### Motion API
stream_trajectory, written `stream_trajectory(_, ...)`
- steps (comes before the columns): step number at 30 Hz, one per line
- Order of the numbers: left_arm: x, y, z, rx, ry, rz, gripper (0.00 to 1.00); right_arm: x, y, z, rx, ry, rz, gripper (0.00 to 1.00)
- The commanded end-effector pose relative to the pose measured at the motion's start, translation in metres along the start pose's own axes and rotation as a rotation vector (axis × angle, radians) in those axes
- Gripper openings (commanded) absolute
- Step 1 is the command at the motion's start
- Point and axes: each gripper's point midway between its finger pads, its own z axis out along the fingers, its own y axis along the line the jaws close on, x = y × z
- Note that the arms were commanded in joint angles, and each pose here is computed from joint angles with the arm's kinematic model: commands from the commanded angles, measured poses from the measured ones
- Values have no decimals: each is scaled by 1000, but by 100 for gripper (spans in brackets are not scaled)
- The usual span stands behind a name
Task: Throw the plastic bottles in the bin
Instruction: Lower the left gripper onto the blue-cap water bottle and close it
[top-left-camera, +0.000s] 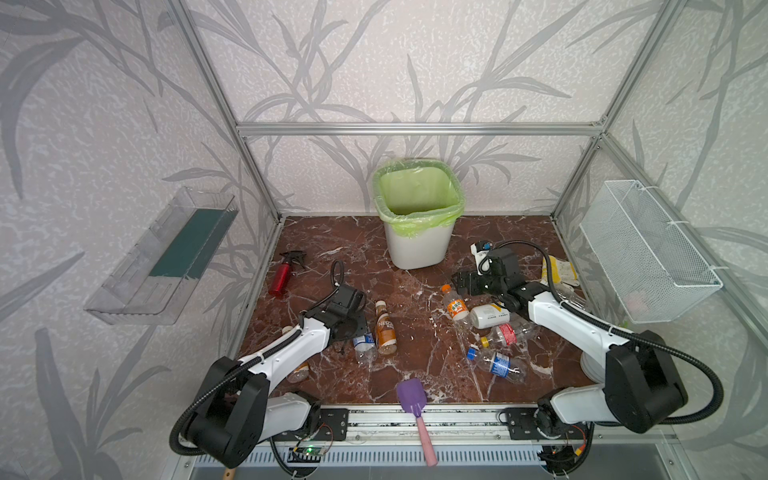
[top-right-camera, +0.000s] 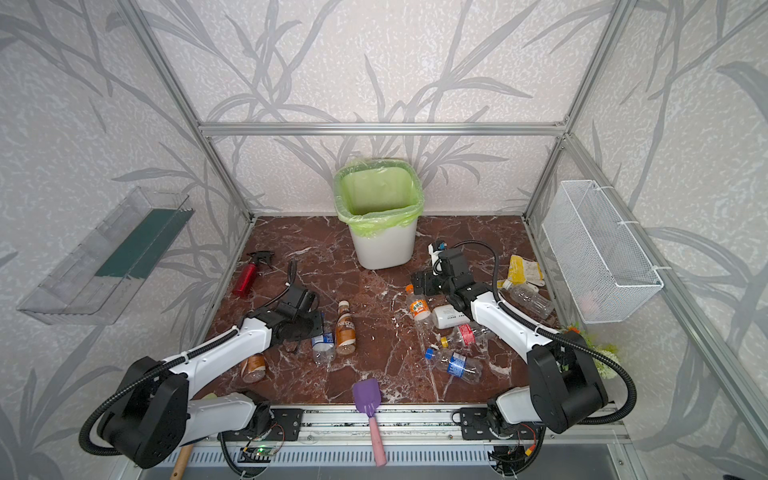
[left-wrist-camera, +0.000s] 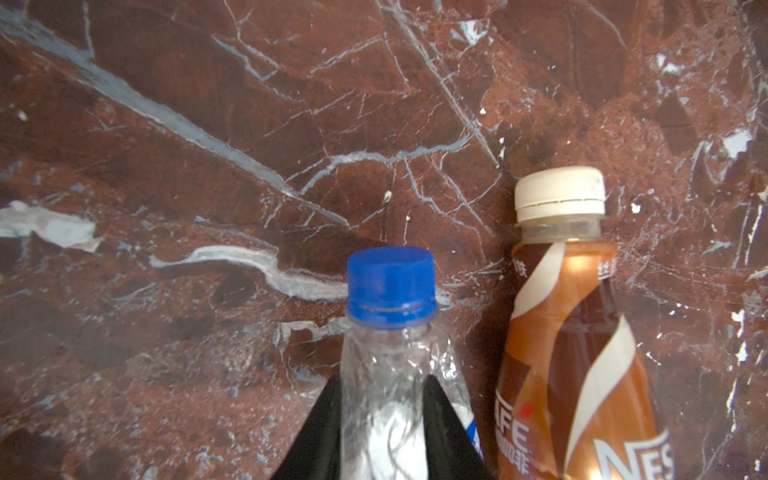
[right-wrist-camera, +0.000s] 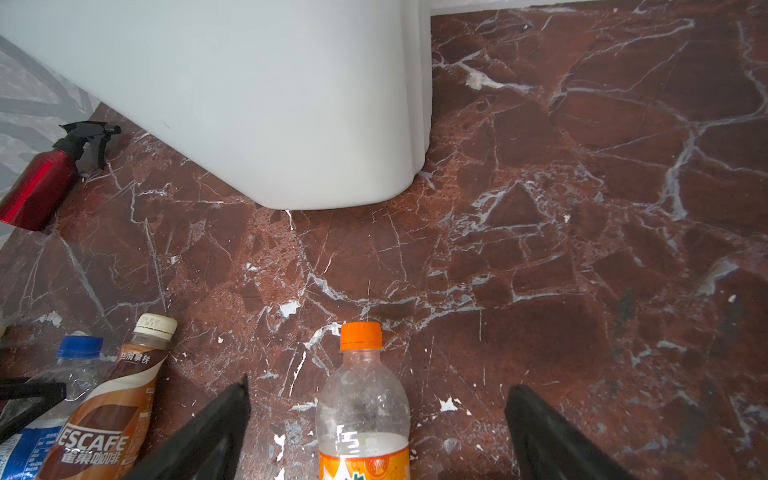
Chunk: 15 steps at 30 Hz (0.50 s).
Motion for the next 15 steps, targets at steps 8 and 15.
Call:
stream_trajectory(8, 1, 2, 2, 0, -10, -17, 28, -5, 2, -2, -6, -7, 3, 97)
stream_trajectory(15, -13, 2, -9, -18, -55, -6, 24, -6, 3, 2, -11, 3, 2, 97)
